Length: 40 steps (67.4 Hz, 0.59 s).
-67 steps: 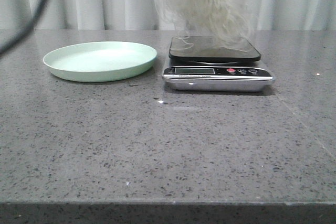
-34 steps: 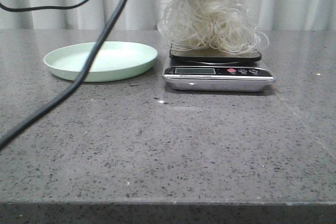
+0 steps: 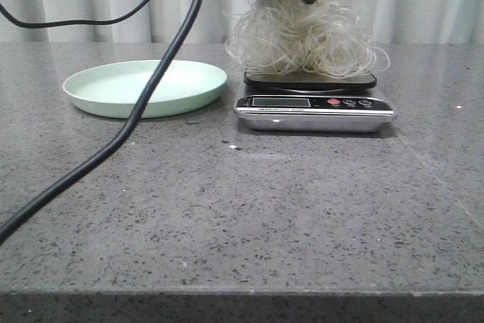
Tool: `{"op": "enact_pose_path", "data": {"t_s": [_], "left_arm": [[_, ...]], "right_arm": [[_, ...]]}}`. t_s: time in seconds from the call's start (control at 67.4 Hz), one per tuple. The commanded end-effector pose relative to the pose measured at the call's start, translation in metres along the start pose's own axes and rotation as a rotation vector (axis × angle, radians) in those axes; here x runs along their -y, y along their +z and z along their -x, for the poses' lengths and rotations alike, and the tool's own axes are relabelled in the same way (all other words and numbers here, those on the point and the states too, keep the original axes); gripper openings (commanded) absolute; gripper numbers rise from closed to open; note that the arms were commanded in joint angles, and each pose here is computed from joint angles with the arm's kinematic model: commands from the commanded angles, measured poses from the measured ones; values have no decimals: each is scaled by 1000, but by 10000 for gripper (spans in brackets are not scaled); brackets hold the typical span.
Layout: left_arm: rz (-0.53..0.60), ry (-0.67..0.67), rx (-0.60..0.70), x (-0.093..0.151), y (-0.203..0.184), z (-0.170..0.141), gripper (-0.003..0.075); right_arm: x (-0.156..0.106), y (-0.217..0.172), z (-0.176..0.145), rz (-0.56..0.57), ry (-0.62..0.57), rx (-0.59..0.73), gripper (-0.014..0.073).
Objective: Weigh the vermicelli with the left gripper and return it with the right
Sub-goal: 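Lower the vermicelli onto the scale pan and open the left gripper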
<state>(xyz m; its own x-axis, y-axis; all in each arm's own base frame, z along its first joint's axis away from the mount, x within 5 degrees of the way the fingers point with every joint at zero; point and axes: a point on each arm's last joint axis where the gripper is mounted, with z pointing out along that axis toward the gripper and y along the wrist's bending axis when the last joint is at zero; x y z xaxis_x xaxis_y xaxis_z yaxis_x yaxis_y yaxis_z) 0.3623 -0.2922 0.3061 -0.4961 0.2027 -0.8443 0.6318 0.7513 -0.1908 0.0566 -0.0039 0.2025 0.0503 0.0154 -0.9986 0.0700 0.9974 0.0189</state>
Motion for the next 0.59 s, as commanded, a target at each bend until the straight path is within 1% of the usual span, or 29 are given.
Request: {"op": "enact_pose_path", "data": {"t_s": [0.0,0.044,0.148,0.356,0.475,0.578], "left_arm": [[-21,-5,116,12,-25,27,569],[-24,-4,118,12,-28,29,581],[-26,16,128,15,-41,35,581],[5,122,175,20,-81,53,581],[40,175,205,17,-109,64,578],[65,170,245,10,-135,74,578]], "right_arm": [[1,-2,10,-10,-13,93,151],[1,-2,10,-10,-13,93,151],[1,-2,10,-10,-13,93,151],[1,-2,10,-10,-13,93,151],[1,-2,10,-10,-13,93,151],[1,-2,10,-10,-13,93,151]]}}
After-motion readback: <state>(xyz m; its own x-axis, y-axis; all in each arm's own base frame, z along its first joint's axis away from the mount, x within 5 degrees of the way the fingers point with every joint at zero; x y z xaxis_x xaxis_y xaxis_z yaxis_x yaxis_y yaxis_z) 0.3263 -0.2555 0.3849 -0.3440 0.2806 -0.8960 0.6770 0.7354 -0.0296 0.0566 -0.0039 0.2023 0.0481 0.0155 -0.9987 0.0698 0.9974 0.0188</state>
